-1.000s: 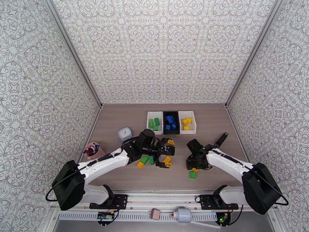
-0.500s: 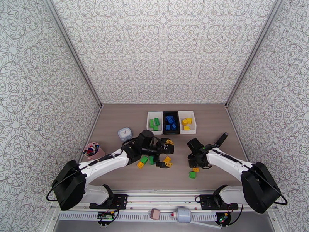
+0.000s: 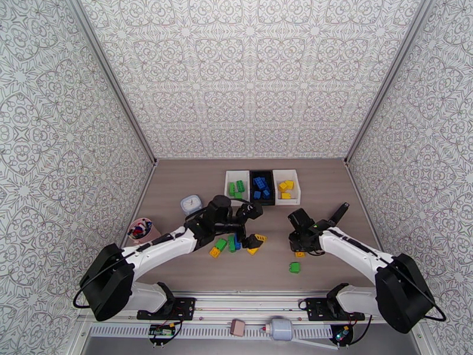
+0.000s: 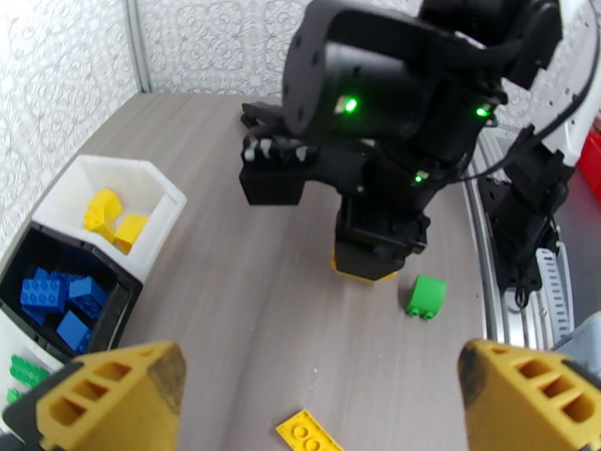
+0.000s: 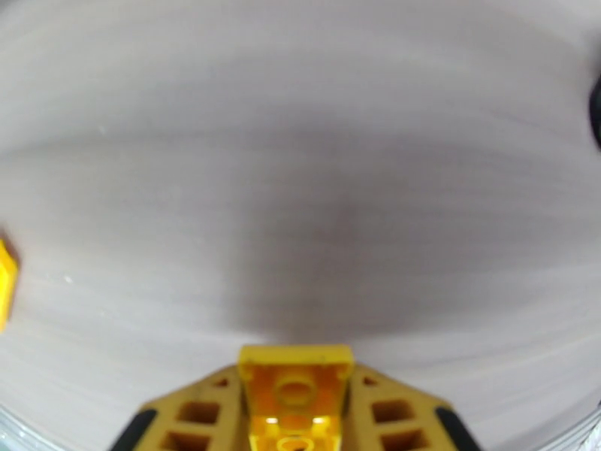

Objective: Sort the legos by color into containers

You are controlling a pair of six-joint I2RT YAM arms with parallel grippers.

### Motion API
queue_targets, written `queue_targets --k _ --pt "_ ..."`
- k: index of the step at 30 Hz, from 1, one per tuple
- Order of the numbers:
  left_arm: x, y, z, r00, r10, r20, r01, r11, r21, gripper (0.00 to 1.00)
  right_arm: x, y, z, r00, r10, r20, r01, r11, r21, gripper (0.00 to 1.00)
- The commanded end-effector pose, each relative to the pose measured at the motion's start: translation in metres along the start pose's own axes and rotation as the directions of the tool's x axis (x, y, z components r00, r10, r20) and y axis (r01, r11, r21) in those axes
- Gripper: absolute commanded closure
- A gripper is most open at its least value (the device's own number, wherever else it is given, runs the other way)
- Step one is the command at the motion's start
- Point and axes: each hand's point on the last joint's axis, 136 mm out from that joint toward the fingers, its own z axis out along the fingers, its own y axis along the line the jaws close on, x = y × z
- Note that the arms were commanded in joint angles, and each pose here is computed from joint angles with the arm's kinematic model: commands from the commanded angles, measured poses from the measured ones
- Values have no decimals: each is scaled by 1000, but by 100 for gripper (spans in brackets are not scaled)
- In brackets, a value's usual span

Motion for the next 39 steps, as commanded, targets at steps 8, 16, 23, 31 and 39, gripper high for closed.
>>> queue_targets --k 8,16,23,31,39 --pt "-8 34 -4 988 -148 49 154 977 -148 0 -111 19 -47 951 78 298 -55 995 -87 80" --pt "-10 46 -9 981 -180 79 193 959 -209 0 -190 17 -57 916 57 397 -29 997 -76 80" --pt "-7 52 -15 979 -184 83 199 946 -254 0 -248 15 -37 905 38 423 -7 997 -75 80" --pt "-4 54 -20 982 -172 81 188 940 -284 0 -298 18 8 915 43 400 -5 995 -96 80" --pt "-3 54 -22 982 -172 79 188 938 -292 0 -323 29 41 926 19 376 26 993 -115 80"
